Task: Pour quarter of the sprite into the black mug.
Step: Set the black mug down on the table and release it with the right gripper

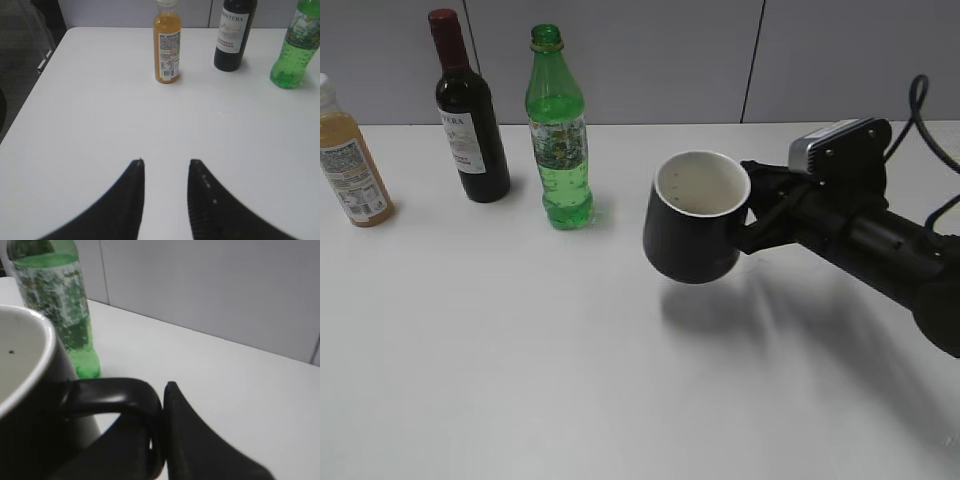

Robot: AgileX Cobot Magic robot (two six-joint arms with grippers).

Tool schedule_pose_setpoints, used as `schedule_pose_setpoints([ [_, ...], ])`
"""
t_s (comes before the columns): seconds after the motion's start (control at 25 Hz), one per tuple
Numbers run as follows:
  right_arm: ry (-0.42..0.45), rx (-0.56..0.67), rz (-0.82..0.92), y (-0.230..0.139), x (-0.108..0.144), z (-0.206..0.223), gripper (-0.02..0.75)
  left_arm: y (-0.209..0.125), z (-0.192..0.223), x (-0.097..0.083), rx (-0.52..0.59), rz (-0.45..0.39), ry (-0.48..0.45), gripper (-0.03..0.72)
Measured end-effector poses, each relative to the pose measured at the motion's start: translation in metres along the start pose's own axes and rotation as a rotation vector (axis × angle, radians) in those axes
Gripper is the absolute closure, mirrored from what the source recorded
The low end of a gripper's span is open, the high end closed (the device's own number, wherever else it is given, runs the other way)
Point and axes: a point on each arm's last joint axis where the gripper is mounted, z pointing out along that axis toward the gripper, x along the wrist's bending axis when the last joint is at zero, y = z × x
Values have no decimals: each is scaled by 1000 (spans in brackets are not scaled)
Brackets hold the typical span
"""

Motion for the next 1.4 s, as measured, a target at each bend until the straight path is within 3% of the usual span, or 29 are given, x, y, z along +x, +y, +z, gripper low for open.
schedule_pose_setpoints([
  [0.2,98,-36,-4,3,23,27,704,0,0,0,0,0,0,452],
  [0.48,308,-29,-30,-12,50,60,705,0,0,0,0,0,0,452],
  [1.2,669,49,-48,-41,71,93,705,0,0,0,0,0,0,450],
  [1.4,689,48,-58,-41,72,95,706,0,0,0,0,0,0,450],
])
